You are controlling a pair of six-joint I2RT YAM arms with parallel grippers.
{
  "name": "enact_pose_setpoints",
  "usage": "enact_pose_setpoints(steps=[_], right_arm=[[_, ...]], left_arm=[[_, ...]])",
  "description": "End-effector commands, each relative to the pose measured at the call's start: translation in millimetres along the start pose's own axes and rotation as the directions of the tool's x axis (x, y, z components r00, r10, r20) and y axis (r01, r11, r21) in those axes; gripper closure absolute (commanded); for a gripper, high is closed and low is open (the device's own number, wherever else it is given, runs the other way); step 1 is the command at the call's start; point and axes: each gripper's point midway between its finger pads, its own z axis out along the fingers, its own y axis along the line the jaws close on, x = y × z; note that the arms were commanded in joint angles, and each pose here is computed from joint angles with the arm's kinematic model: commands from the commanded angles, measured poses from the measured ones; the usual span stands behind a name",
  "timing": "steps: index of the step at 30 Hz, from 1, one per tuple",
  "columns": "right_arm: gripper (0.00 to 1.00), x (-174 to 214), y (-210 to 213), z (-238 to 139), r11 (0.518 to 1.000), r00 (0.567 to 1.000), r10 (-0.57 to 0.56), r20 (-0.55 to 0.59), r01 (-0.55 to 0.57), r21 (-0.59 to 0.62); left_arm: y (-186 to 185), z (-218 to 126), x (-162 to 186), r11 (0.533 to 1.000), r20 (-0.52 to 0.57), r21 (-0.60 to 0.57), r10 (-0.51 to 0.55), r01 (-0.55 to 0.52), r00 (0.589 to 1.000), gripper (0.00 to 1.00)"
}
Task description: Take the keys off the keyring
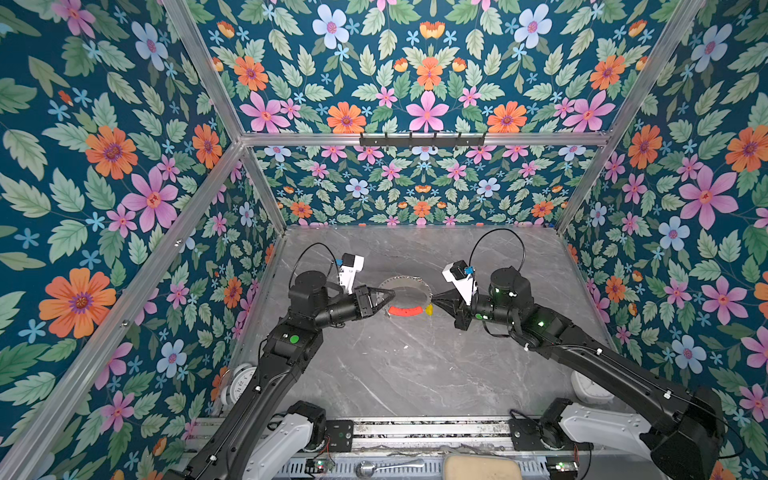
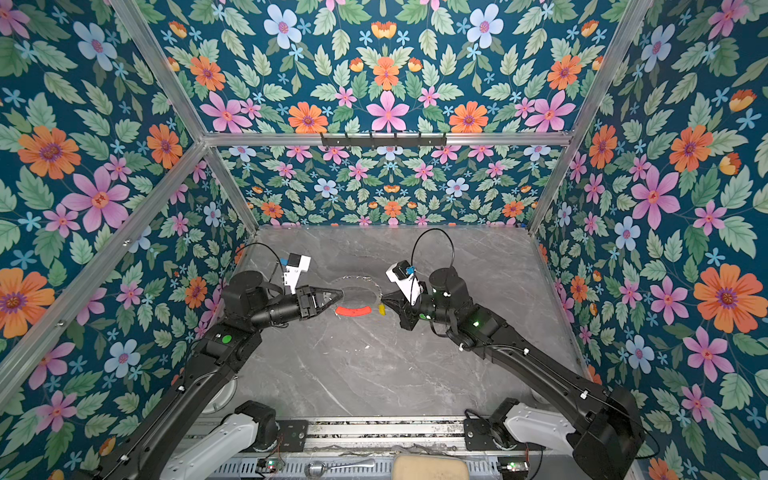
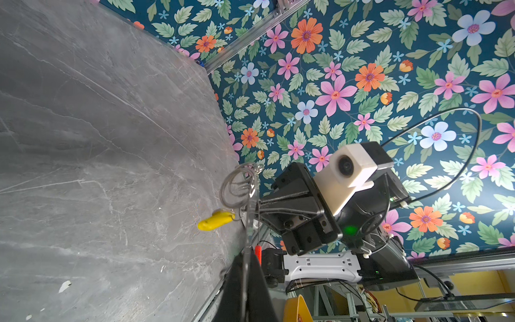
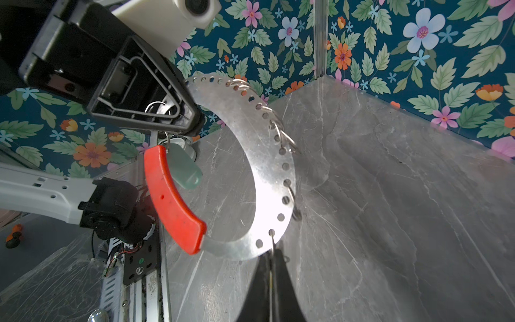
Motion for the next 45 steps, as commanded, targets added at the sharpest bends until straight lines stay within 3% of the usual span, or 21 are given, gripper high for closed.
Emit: enact_pose_setpoints(steps=[1,3,8,10,15,18,22,24,27,28,30,33,35,39,45], right_arm=[[1.0,-10.1,1.2,-2.7,1.0,1.0,0.006,0.031,-0.006,0.005],[1.0,-9.7,1.8,-3.3,1.0,1.0,0.016,0.025,-0.016,0.002],[1.0,-9.9,3.8,-4.7,0.999,0.999,0.037,0.015,-0.037,-0.005],[1.0,-9.8,4.5,-5.0,0.999,0.999,0.051,0.014,-0.051,-0.008],[1.0,-7.0,0.0,-4.1,0.996,0.996,0.09,-0.004,-0.089,0.016],[1.0,-2.7,-3.3,-1.7,0.991,0.991,0.128,-0.041,-0.126,0.035],[1.0,7.5,-17.5,2.2,0.973,0.971,0.203,-0.13,-0.185,0.138],[1.0,20.8,-22.1,4.0,0.963,0.945,0.238,-0.223,-0.201,0.179],[1.0,50.1,-18.8,6.8,0.951,0.855,0.3,-0.423,-0.233,0.204],[1.0,54.6,-8.7,9.8,0.955,0.844,0.296,-0.448,-0.254,0.153],[1.0,46.6,11.0,14.2,0.946,0.862,0.309,-0.402,-0.322,0.037],[1.0,53.4,12.0,12.3,0.954,0.846,0.281,-0.453,-0.298,0.034],[1.0,35.5,29.3,13.5,0.939,0.881,0.277,-0.383,-0.334,-0.088],[1.0,26.5,13.8,14.4,0.961,0.903,0.255,-0.347,-0.275,-0.011],[1.0,1.1,17.7,19.2,0.984,0.979,0.146,-0.145,-0.158,-0.077]], left_arm=[[2.0,0.5,-1.4,1.0,0.01,0.003,0.0,0.0,1.0,0.92],[6.1,1.7,-1.1,1.0,0.015,-0.001,-0.006,0.006,1.0,0.82],[17.2,3.7,-2.9,1.0,0.026,-0.027,-0.015,0.016,1.0,0.4],[20.7,3.8,-5.0,0.999,0.037,-0.041,-0.007,0.008,0.999,0.28],[34.4,0.8,-16.2,0.988,0.08,-0.142,0.067,-0.055,0.995,0.12],[43.6,-6.3,-26.1,0.959,0.105,-0.244,0.171,-0.142,0.98,0.09],[47.1,-5.3,-28.0,0.952,0.116,-0.25,0.212,-0.178,0.971,0.09],[55.7,-5.0,-26.6,0.948,0.119,-0.272,0.205,-0.167,0.971,0.09],[64.4,-3.4,-22.8,0.941,0.096,-0.294,0.202,-0.166,0.975,0.09],[68.4,-3.5,-21.0,0.936,0.085,-0.308,0.203,-0.168,0.975,0.09],[73.0,-3.4,-18.8,0.931,0.074,-0.321,0.207,-0.173,0.976,0.09],[74.6,-0.8,-14.5,0.936,0.059,-0.305,0.203,-0.176,0.977,0.1],[72.6,3.0,-11.1,0.946,0.044,-0.274,0.195,-0.176,0.98,0.12],[64.9,6.3,-7.3,0.957,0.038,-0.215,0.206,-0.193,0.978,0.12],[41.0,8.9,-4.5,0.967,0.112,-0.054,0.255,-0.25,0.96,0.13]])
